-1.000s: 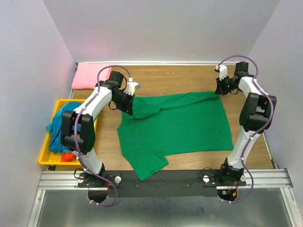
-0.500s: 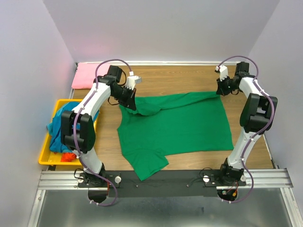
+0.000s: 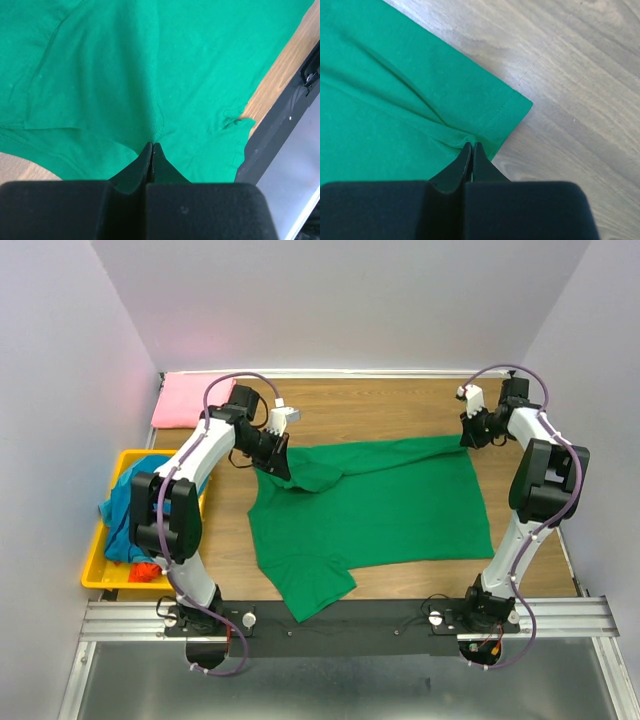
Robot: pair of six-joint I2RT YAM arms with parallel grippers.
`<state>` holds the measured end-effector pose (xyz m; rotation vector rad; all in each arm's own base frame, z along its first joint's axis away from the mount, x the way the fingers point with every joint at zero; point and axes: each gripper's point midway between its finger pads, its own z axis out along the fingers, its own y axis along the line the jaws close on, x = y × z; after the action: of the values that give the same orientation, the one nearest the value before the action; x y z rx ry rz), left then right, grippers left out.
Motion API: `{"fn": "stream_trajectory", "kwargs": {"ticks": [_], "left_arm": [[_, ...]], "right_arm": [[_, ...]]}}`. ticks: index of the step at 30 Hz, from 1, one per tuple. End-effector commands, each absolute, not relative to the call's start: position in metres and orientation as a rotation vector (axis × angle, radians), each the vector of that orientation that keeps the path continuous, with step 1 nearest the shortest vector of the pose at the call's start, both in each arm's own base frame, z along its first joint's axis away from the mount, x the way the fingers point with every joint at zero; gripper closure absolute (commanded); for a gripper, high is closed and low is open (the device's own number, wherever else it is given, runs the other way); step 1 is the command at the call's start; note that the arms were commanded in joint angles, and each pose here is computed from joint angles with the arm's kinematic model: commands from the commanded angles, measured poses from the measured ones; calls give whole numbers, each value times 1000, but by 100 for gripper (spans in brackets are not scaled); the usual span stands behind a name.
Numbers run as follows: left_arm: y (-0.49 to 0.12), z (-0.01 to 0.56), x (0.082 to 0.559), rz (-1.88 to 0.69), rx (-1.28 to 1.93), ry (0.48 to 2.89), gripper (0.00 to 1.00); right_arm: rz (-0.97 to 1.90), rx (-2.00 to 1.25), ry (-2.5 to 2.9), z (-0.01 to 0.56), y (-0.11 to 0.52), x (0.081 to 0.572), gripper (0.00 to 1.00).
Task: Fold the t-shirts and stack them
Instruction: Fold the tshirt
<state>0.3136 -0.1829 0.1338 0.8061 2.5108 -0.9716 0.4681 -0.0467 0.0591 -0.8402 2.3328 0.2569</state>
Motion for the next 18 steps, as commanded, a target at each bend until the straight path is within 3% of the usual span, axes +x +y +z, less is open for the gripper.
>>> {"fn": "stream_trajectory", "kwargs": {"ticks": [1,3,4,6,9,12,18], "left_arm": [[-181,119,315,-971,839,2554,100],[-181,109,318,-979,861,2573,100],[-183,106,318,-982,872,2581,98],[-184,98,317,-995,898,2604,93],[-182,89,317,-987,920,2628,83],[-174,85,321,-936,923,2636,79],[-166,108,345,-792,964,2499,60]], "right_arm": [[221,-876,2359,56,-54,457,93],[211,-878,2370,54,-56,456,89],[211,-874,2380,53,-57,455,77],[193,-869,2391,54,-60,455,64],[153,-854,2409,58,-65,455,55],[86,-838,2432,62,-75,457,53],[154,-787,2385,93,-61,461,52]]}}
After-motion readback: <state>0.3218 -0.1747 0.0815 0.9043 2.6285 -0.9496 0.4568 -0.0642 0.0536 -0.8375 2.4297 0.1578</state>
